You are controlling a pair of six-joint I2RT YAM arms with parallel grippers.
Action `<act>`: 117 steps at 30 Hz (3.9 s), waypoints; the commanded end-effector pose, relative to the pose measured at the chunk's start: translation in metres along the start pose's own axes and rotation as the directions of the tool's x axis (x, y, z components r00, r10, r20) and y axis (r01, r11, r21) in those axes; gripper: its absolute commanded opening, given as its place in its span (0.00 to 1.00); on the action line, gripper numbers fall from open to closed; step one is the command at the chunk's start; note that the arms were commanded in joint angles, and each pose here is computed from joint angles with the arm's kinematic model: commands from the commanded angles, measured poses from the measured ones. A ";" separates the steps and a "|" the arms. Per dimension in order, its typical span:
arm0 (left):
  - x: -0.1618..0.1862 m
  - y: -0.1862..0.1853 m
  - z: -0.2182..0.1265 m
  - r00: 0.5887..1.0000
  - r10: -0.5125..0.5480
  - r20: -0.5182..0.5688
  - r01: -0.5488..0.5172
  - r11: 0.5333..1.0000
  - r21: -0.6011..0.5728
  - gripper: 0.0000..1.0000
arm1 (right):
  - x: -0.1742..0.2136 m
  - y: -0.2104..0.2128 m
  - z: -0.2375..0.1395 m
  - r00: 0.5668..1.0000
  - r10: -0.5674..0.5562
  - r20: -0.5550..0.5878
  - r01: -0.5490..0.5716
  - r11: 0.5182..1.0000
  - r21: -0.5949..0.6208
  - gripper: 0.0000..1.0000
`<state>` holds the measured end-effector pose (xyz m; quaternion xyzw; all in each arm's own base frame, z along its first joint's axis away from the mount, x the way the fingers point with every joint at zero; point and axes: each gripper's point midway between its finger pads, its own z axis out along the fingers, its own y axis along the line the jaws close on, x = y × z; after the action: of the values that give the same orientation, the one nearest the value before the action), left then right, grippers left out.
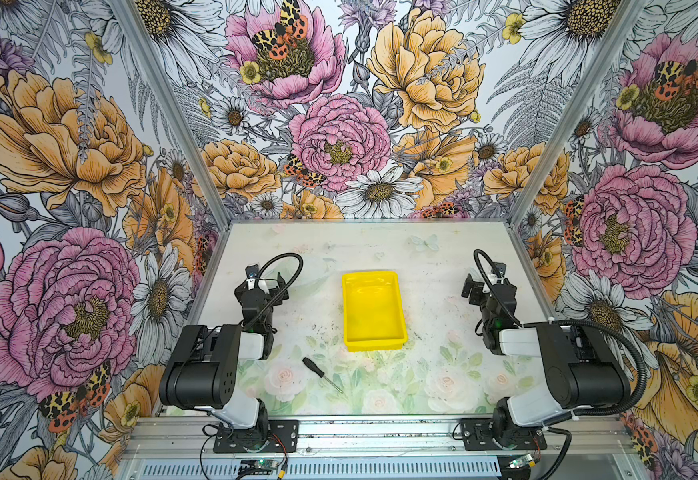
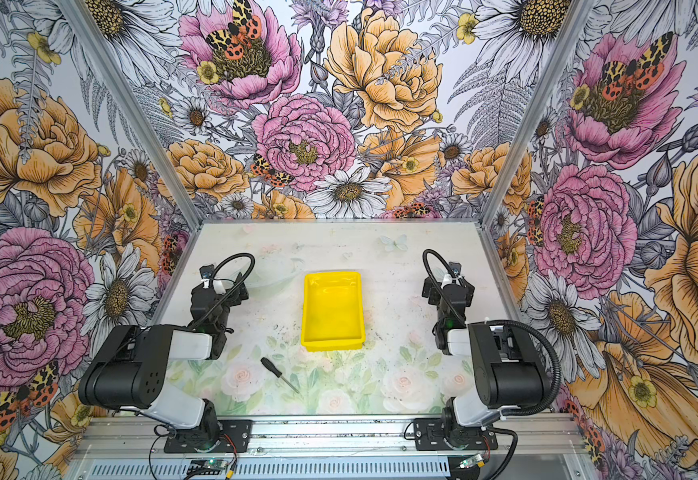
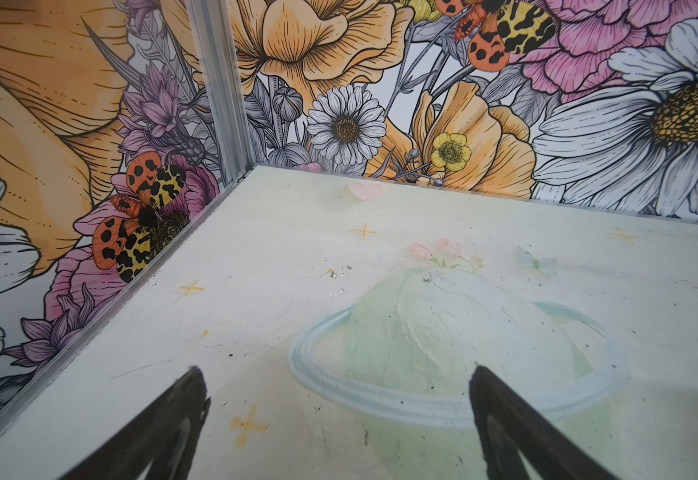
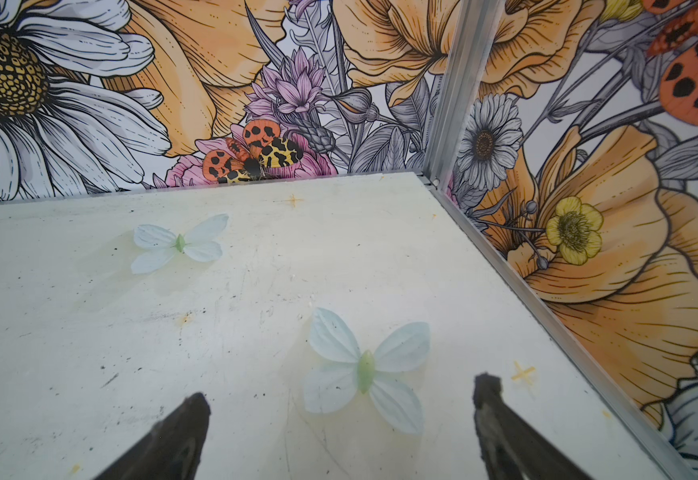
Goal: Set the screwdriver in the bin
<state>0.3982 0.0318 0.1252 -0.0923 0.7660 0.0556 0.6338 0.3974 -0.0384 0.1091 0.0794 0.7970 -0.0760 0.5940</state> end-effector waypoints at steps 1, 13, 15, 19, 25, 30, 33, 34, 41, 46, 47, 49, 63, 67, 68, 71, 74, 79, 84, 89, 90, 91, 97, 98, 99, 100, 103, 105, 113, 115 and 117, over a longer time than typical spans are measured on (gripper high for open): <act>-0.006 -0.001 0.002 1.000 0.010 0.015 -0.010 1.000 -0.004 0.99 | -0.003 0.001 0.001 1.000 -0.003 0.013 0.003 1.000 -0.007 1.00; -0.006 -0.001 0.003 1.000 0.013 0.015 -0.013 1.000 -0.006 0.99 | -0.003 0.001 0.001 1.000 -0.003 0.014 0.003 1.000 -0.007 1.00; -0.006 -0.001 0.003 1.000 0.012 0.015 -0.012 1.000 -0.005 0.99 | -0.004 0.001 0.000 1.000 -0.001 0.017 0.002 1.000 -0.008 1.00; -0.006 -0.001 0.002 1.000 0.013 0.016 -0.012 1.000 -0.006 0.99 | -0.004 0.001 -0.002 1.000 -0.003 0.023 0.003 1.000 -0.007 1.00; -0.024 -0.001 -0.008 0.999 0.033 0.019 -0.032 0.998 -0.048 0.99 | -0.021 0.007 -0.005 0.999 -0.034 0.001 0.034 0.999 -0.024 0.99; -0.034 -0.001 -0.016 0.994 0.036 -0.103 -0.043 0.997 -0.062 0.99 | -0.046 0.040 -0.023 0.989 -0.151 0.000 0.151 0.986 -0.072 0.99; -0.044 0.007 -0.034 0.984 -0.071 -0.163 0.047 0.989 -0.142 0.99 | -0.058 0.061 -0.037 0.988 -0.149 -0.026 0.145 0.981 -0.128 0.99; -0.043 0.010 -0.040 0.974 -0.109 -0.199 0.075 0.982 -0.172 0.99 | -0.062 0.065 -0.042 0.989 -0.142 -0.036 0.136 0.981 -0.138 1.00; -0.023 -0.008 -0.087 0.873 -0.230 -0.430 0.174 0.971 -0.166 0.99 | -0.075 0.108 -0.079 0.978 -0.153 -0.140 0.116 0.962 -0.247 0.99; 0.009 -0.036 -0.121 0.775 -0.247 -0.582 0.219 0.968 -0.119 0.99 | -0.079 0.156 -0.116 0.959 -0.266 -0.100 0.200 0.881 -0.428 0.99; 0.014 -0.042 -0.129 0.756 -0.244 -0.608 0.221 0.969 -0.113 0.99 | -0.079 0.164 -0.123 0.952 -0.289 -0.097 0.216 0.865 -0.453 0.99; 0.026 -0.051 -0.144 0.719 -0.241 -0.652 0.223 0.968 -0.113 0.99 | -0.077 0.176 -0.132 0.942 -0.323 -0.090 0.240 0.838 -0.490 0.99; 0.087 -0.083 -0.219 0.527 -0.367 -0.767 0.295 0.925 -0.240 0.99 | -0.066 0.230 -0.185 0.906 -0.423 -0.032 0.295 0.683 -0.668 0.99; 0.102 -0.081 -0.221 0.504 -0.361 -0.785 0.252 0.931 -0.266 0.97 | -0.064 0.228 -0.197 0.901 -0.432 -0.032 0.292 0.662 -0.691 0.99; 0.104 -0.081 -0.221 0.502 -0.353 -0.789 0.238 0.934 -0.267 0.95 | -0.062 0.227 -0.201 0.900 -0.434 -0.033 0.291 0.655 -0.697 0.99; 0.109 -0.082 -0.219 0.498 -0.340 -0.798 0.199 0.940 -0.276 0.91 | -0.059 0.222 -0.206 0.906 -0.422 -0.039 0.276 0.658 -0.700 0.99; 0.113 -0.088 -0.217 0.494 -0.337 -0.802 0.177 0.941 -0.287 0.88 | -0.057 0.216 -0.212 0.910 -0.413 -0.039 0.268 0.655 -0.707 0.99; 0.120 -0.099 -0.215 0.494 -0.303 -0.815 0.121 0.952 -0.281 0.83 | -0.061 0.211 -0.223 0.921 -0.389 -0.028 0.248 0.640 -0.728 0.99; 0.130 -0.108 -0.216 0.494 -0.291 -0.820 0.087 0.954 -0.286 0.78 | -0.065 0.203 -0.231 0.929 -0.370 -0.017 0.241 0.639 -0.731 0.99; 0.138 -0.116 -0.216 0.503 -0.297 -0.812 0.068 0.950 -0.305 0.71 | -0.067 0.192 -0.243 0.939 -0.344 0.003 0.233 0.630 -0.741 0.99; 0.140 -0.117 -0.217 0.504 -0.294 -0.813 0.061 0.950 -0.305 0.70 | -0.067 0.190 -0.245 0.940 -0.342 0.008 0.234 0.626 -0.744 1.00; 0.142 -0.119 -0.217 0.503 -0.291 -0.813 0.054 0.950 -0.307 0.69 | -0.069 0.189 -0.246 0.940 -0.342 0.016 0.240 0.624 -0.744 1.00; 0.158 -0.124 -0.227 0.488 -0.257 -0.834 -0.002 0.956 -0.295 0.57 | -0.075 0.178 -0.251 0.939 -0.340 0.050 0.267 0.629 -0.730 1.00; 0.160 -0.123 -0.228 0.486 -0.253 -0.837 -0.009 0.956 -0.295 0.56 | -0.075 0.177 -0.251 0.939 -0.341 0.051 0.269 0.632 -0.727 1.00; 0.162 -0.121 -0.231 0.483 -0.253 -0.838 -0.013 0.955 -0.296 0.55 | -0.074 0.177 -0.250 0.937 -0.345 0.051 0.272 0.632 -0.726 0.99; 0.164 -0.118 -0.232 0.479 -0.259 -0.839 -0.015 0.953 -0.303 0.52 | -0.074 0.177 -0.249 0.936 -0.347 0.052 0.275 0.633 -0.723 0.99; 0.166 -0.110 -0.237 0.479 -0.278 -0.832 -0.006 0.947 -0.320 0.45 | -0.077 0.177 -0.251 0.938 -0.342 0.056 0.274 0.633 -0.724 0.99; 0.166 -0.105 -0.239 0.482 -0.291 -0.827 0.002 0.944 -0.331 0.39 | -0.078 0.177 -0.250 0.937 -0.345 0.061 0.281 0.635 -0.720 0.99; 0.158 -0.099 -0.237 0.512 -0.301 -0.805 0.041 0.944 -0.327 0.13 | -0.082 0.178 -0.245 0.928 -0.365 0.072 0.306 0.641 -0.703 0.99; 0.153 -0.101 -0.234 0.530 -0.289 -0.797 0.050 0.949 -0.311 0.06 | -0.082 0.179 -0.245 0.928 -0.365 0.070 0.305 0.642 -0.704 1.00; 0.147 -0.104 -0.231 0.546 -0.272 -0.793 0.054 0.955 -0.291 0.01 | -0.081 0.179 -0.244 0.929 -0.364 0.060 0.298 0.642 -0.707 1.00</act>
<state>0.1664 -0.1297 0.0203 -0.2644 0.9494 0.0340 0.1660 0.2295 0.1866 0.2418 -0.2982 0.7949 0.1338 0.5112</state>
